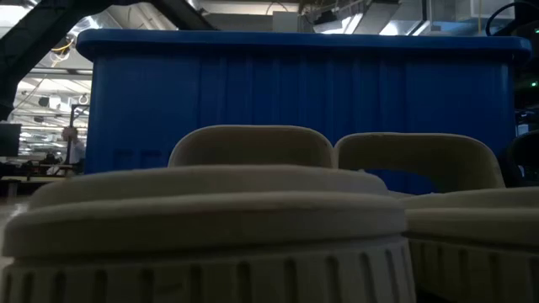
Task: Pick and place slides into bin
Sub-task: Put the black slipper into the blue container
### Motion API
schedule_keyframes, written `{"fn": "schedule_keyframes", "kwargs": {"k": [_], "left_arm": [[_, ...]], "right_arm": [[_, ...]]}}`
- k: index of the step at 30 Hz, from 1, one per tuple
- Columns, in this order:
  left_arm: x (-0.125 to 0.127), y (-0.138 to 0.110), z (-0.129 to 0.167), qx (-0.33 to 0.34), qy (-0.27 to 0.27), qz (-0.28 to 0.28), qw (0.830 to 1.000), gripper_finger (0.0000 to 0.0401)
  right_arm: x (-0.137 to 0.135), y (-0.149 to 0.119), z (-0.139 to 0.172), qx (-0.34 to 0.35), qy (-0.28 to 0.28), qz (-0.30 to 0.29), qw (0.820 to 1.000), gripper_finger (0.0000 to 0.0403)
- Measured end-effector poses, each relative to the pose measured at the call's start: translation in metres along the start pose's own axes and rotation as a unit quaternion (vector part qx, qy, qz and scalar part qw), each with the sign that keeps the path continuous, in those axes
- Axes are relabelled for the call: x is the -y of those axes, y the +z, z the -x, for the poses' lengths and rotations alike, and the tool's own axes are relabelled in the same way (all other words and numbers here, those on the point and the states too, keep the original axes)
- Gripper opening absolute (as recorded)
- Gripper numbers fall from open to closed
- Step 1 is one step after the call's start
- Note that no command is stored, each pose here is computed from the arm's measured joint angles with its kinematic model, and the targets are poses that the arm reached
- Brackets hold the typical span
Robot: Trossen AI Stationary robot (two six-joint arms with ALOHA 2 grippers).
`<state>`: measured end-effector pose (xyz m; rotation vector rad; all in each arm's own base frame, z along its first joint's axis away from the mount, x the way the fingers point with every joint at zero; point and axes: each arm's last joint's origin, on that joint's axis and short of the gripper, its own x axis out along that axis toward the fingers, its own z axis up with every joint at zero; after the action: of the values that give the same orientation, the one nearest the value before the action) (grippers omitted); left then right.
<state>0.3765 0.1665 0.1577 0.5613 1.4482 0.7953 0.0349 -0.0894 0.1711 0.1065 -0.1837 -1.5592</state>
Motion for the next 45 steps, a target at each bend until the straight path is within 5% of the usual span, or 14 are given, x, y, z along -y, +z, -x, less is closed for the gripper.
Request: {"fn": "schedule_keyframes", "kwargs": {"k": [22,36,45], "left_arm": [[0.009,-0.004,-0.006,0.003,-0.007,-0.01,1.0,0.0062],[0.01,-0.004,-0.006,0.008,-0.026,0.003,1.0,0.021],[0.001,0.006,0.007,0.017,-0.028,0.029,0.999,0.0227]], "right_arm": [[0.0,0.0,0.0,0.0,0.0,0.0,1.0,0.0289],[0.0,0.0,0.0,0.0,0.0,0.001,1.0,0.0289],[0.0,0.0,0.0,0.0,0.0,0.002,1.0,0.0289]]}}
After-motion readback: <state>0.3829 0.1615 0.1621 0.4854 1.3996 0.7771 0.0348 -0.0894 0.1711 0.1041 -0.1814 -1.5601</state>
